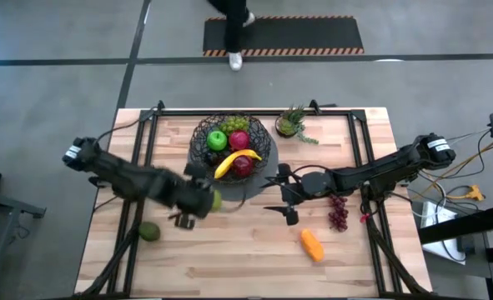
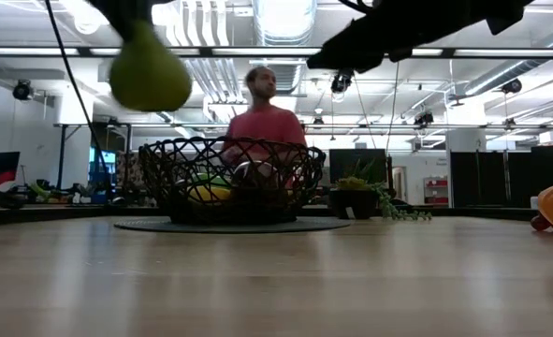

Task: Build produce basket
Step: Put the pear into the black wire basket

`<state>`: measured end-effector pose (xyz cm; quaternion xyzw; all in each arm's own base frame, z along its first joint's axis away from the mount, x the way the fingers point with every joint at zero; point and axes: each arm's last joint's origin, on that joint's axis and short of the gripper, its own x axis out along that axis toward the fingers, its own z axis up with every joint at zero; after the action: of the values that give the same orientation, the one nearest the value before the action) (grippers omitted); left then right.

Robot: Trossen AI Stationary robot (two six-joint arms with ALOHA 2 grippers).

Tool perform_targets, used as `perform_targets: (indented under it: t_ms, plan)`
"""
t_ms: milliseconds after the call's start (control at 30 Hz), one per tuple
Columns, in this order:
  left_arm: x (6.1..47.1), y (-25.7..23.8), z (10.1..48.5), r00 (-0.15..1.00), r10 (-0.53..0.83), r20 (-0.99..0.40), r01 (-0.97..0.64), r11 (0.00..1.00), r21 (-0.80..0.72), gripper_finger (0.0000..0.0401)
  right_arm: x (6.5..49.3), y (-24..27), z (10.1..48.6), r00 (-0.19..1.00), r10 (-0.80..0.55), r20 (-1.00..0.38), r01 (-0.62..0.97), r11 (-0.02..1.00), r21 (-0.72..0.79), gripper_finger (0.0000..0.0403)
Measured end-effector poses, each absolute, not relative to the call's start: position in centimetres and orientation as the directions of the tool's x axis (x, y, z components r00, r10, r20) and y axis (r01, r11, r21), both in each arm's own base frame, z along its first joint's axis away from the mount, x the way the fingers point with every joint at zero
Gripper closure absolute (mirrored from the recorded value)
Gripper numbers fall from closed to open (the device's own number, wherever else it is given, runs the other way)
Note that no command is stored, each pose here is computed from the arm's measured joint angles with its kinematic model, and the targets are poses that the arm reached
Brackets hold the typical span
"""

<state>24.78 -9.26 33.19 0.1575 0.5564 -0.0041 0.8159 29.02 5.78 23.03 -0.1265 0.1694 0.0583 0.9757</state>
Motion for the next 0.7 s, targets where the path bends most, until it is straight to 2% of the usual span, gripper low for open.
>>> perform_targets:
  t_ms: [200, 333, 567, 700]
  plan:
    - [25.8, -4.0, 36.2, 0.384, 0.221, -0.897, 0.237, 0.915, 0.327, 0.0278, 28.6, 5.7, 22.9, 0.916, 0.058, -0.396, -0.142, 0.972, -0.185, 0.0106]
    - [26.3, -0.1, 36.7, 0.377, 0.272, -0.885, 0.229, 0.899, 0.374, 0.0278, 28.2, 5.6, 23.0, 0.909, 0.057, -0.413, -0.137, 0.977, -0.166, 0.0106]
    - [28.0, 6.1, 34.5, 0.352, 0.236, -0.906, 0.209, 0.924, 0.321, 0.0278, 28.0, 5.5, 23.1, 0.904, 0.056, -0.423, -0.139, 0.976, -0.168, 0.0106]
    - [29.3, 8.4, 32.6, 0.301, 0.217, -0.929, 0.202, 0.937, 0.285, 0.0278, 28.0, 5.5, 23.0, 0.902, 0.056, -0.428, -0.140, 0.976, -0.167, 0.0106]
